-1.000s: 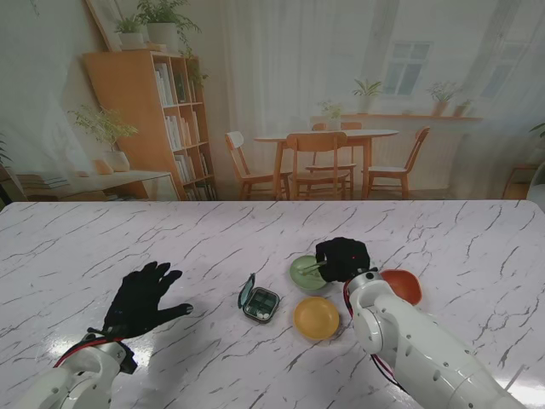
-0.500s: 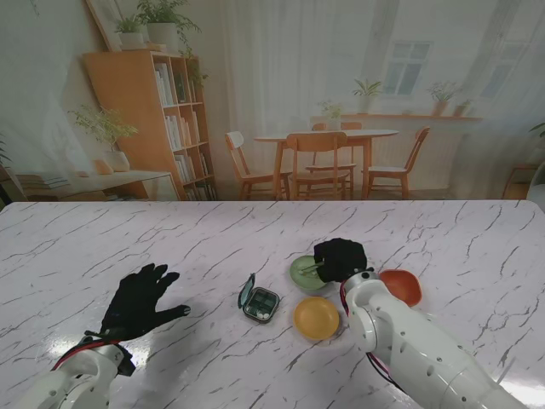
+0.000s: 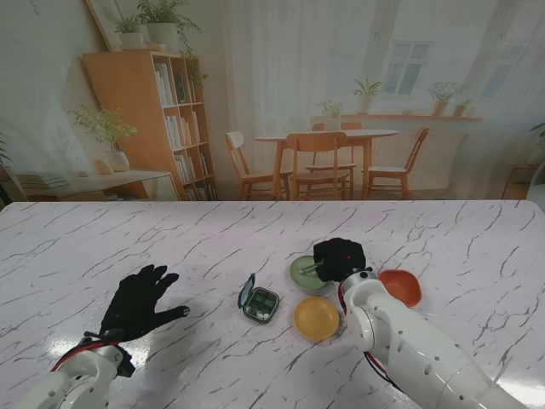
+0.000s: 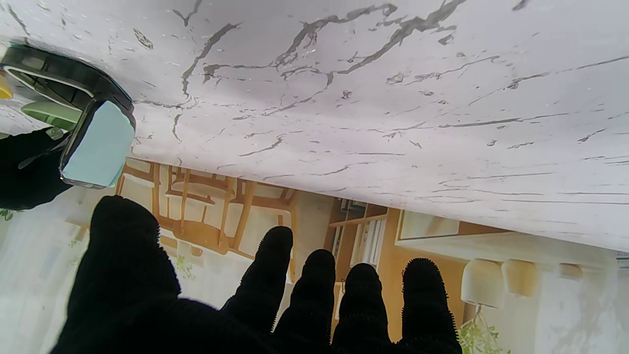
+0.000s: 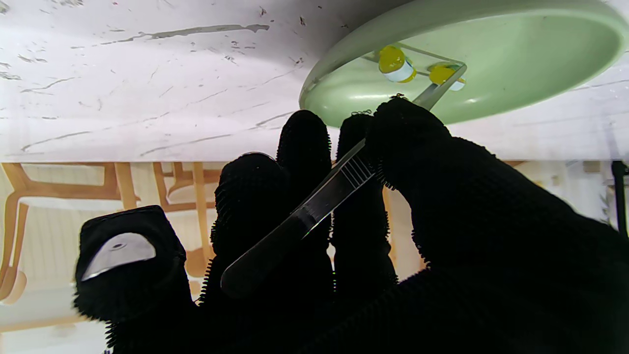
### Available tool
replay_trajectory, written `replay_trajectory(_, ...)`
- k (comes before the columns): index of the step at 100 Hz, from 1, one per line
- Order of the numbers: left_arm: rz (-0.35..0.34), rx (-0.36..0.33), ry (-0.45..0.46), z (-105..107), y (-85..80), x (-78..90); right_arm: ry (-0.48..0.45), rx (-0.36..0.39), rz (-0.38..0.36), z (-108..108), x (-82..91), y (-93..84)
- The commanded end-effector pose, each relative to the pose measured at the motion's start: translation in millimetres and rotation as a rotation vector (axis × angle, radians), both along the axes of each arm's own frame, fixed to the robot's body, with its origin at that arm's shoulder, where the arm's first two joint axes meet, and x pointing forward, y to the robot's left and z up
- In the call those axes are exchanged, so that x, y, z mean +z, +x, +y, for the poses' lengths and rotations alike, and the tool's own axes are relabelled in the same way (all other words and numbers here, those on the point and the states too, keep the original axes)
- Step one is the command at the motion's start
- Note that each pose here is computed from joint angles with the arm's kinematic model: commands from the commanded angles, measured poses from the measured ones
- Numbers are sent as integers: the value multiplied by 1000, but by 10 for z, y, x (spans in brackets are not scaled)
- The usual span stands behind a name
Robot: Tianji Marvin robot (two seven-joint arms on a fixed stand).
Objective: Refill the pill box with tweezers
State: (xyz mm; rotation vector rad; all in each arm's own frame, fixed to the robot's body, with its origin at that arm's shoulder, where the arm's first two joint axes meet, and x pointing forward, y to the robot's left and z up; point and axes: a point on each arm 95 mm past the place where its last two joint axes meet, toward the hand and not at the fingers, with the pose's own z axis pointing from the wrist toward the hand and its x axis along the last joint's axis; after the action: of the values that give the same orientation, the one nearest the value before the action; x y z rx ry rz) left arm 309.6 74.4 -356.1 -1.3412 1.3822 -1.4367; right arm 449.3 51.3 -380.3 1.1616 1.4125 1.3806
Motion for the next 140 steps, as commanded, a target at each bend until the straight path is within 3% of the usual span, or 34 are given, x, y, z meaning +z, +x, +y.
replay_trajectory(1, 16, -21, -13, -30, -37, -39, 0, 13, 11, 62, -1, -16)
replay_trajectory(75, 16, -20, -6, -13, -49, -58, -57, 20, 47, 80, 37, -2)
replay_trajectory(140, 17, -19, -9, -13, -53, -87, -15, 27, 29, 114, 88, -75)
